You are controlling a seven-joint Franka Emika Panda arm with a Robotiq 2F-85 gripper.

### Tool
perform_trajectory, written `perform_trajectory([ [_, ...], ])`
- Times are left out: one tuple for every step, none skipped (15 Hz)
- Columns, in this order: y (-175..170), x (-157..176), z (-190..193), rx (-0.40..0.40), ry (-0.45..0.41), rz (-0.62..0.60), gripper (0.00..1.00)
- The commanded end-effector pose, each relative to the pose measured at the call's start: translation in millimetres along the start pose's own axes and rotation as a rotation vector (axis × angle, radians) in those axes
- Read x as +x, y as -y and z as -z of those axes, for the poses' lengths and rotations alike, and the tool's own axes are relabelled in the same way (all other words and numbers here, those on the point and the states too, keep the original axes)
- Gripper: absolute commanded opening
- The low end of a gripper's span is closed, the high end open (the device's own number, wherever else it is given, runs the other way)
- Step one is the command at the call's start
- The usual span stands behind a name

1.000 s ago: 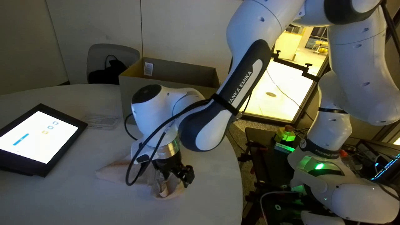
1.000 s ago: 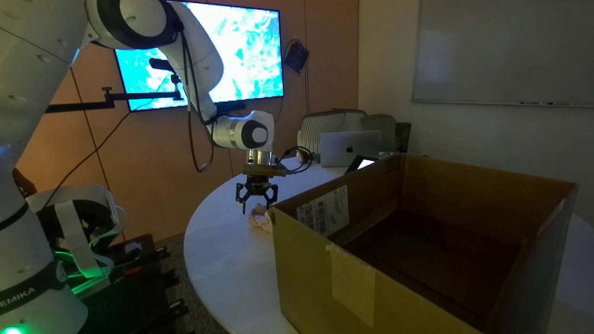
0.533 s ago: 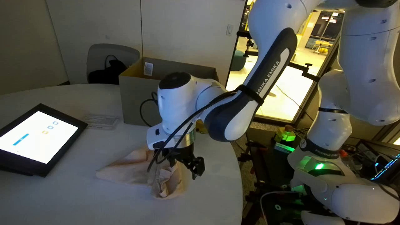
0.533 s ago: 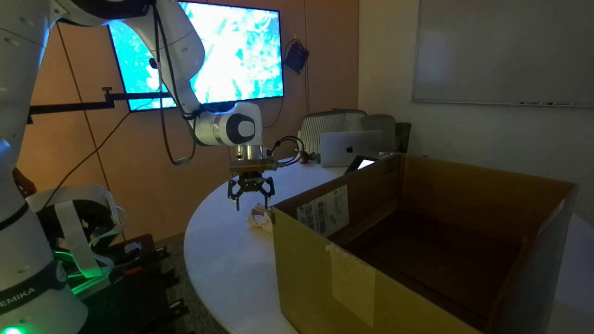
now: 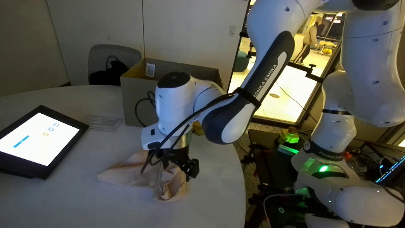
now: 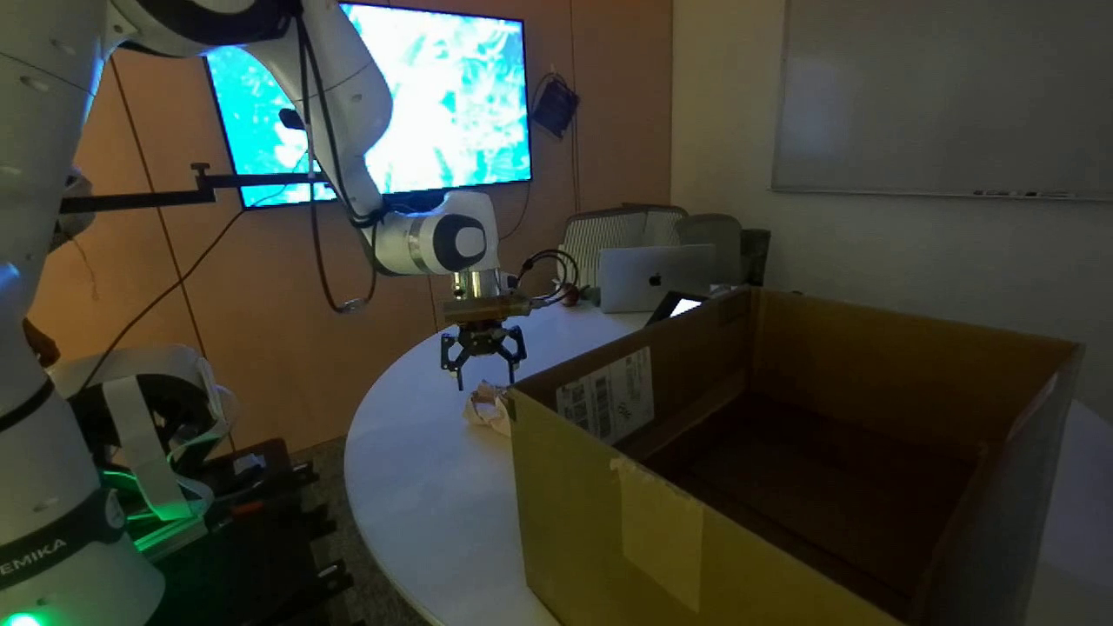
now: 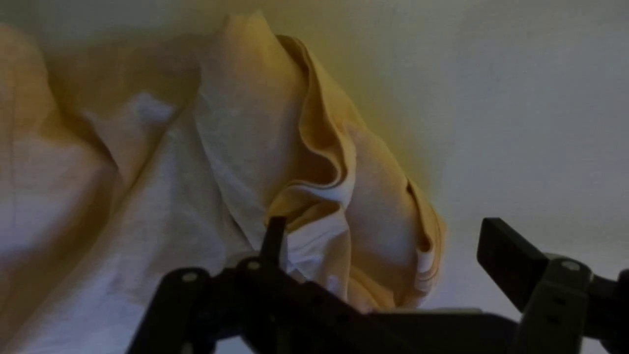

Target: Put the marker on the cloth and wrap it up, the put the cloth in the box

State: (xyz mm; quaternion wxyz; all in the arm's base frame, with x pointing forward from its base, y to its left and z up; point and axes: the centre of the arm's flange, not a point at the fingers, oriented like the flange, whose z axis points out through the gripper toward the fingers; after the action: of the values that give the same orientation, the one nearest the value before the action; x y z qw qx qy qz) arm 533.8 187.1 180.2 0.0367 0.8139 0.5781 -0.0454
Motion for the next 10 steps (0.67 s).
perform_trajectory([
  [-33,18,-15,-0.037,-0.011,0.16,1.0],
  [-39,21,-19,-0.047,-0.007,0.21,1.0],
  [-45,23,-24,-0.055,-0.001,0.254,1.0],
  [-52,24,-30,-0.071,0.012,0.3,1.0],
  [-58,23,-35,-0.079,0.017,0.337,1.0],
  [-65,22,-41,-0.08,0.023,0.372,1.0],
  [-70,21,-49,-0.085,0.037,0.402,1.0],
  [-75,19,-56,-0.075,0.045,0.425,1.0],
  [-79,16,-62,-0.069,0.05,0.443,1.0],
  [-81,13,-71,-0.061,0.053,0.46,1.0],
])
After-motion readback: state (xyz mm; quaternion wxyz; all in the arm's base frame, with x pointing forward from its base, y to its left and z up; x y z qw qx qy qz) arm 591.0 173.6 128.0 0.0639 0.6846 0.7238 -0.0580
